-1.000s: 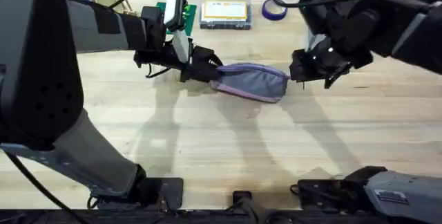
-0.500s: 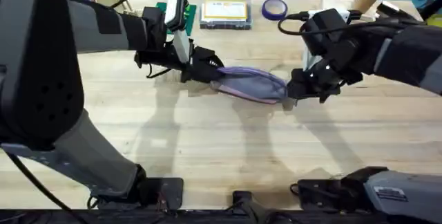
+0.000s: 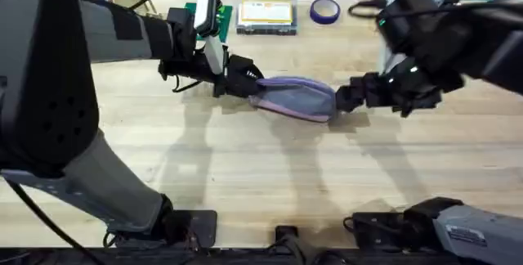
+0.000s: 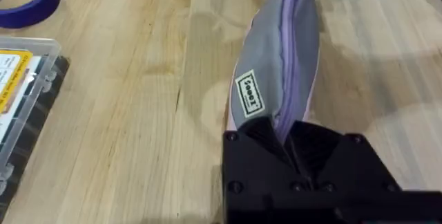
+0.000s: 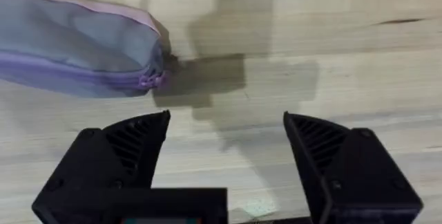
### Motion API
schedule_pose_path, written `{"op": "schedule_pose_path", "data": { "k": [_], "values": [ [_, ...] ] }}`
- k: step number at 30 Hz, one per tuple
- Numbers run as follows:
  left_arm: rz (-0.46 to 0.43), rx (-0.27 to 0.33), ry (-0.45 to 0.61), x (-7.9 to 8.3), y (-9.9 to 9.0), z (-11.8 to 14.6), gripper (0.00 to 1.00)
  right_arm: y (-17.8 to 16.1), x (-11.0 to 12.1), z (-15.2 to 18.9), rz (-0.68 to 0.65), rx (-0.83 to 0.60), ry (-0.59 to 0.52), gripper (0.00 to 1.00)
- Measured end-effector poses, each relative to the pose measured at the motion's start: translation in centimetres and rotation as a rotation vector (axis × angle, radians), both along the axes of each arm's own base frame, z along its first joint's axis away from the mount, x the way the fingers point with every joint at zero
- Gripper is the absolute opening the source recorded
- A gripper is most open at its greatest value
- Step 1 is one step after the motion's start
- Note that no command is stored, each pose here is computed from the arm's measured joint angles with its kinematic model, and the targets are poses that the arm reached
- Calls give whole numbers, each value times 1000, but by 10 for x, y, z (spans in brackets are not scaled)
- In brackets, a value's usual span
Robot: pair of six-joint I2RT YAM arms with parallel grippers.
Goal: Unzip the bag, pick up the pens from the table one at a time and place them inside, then zip the bag closed.
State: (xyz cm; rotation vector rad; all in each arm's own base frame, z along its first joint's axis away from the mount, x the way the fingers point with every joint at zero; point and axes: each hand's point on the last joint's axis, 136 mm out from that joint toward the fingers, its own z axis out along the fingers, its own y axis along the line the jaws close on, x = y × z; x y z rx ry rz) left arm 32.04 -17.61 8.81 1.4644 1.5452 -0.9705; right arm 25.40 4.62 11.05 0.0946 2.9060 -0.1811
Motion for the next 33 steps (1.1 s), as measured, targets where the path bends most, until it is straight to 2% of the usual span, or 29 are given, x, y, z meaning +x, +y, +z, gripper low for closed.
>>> {"op": "schedule_pose_path", "data": {
  "k": [4, 17, 18, 23, 24, 25, 33],
  "values": [
    [0, 0, 0, 0, 0, 0, 42, 0, 1, 27, 2, 17, -79, 998],
    [0, 1, 0, 0, 0, 0, 48, 21, -21, 84, 113, 100, -299, 998],
    [1, 1, 2, 0, 0, 0, 117, 22, -23, 87, 119, 106, -311, 998],
    [9, 5, -4, 2, 3, -1, 872, 24, -30, 101, 142, 134, -370, 998],
    [11, 5, 0, 2, 3, -1, 959, 24, -31, 103, 143, 138, -380, 996],
    [11, 5, 0, 2, 3, -1, 987, 24, -32, 105, 143, 142, -389, 997],
    [11, 5, -1, 2, 3, -1, 992, 22, -37, 114, 142, 159, -430, 998]
  ]
}}
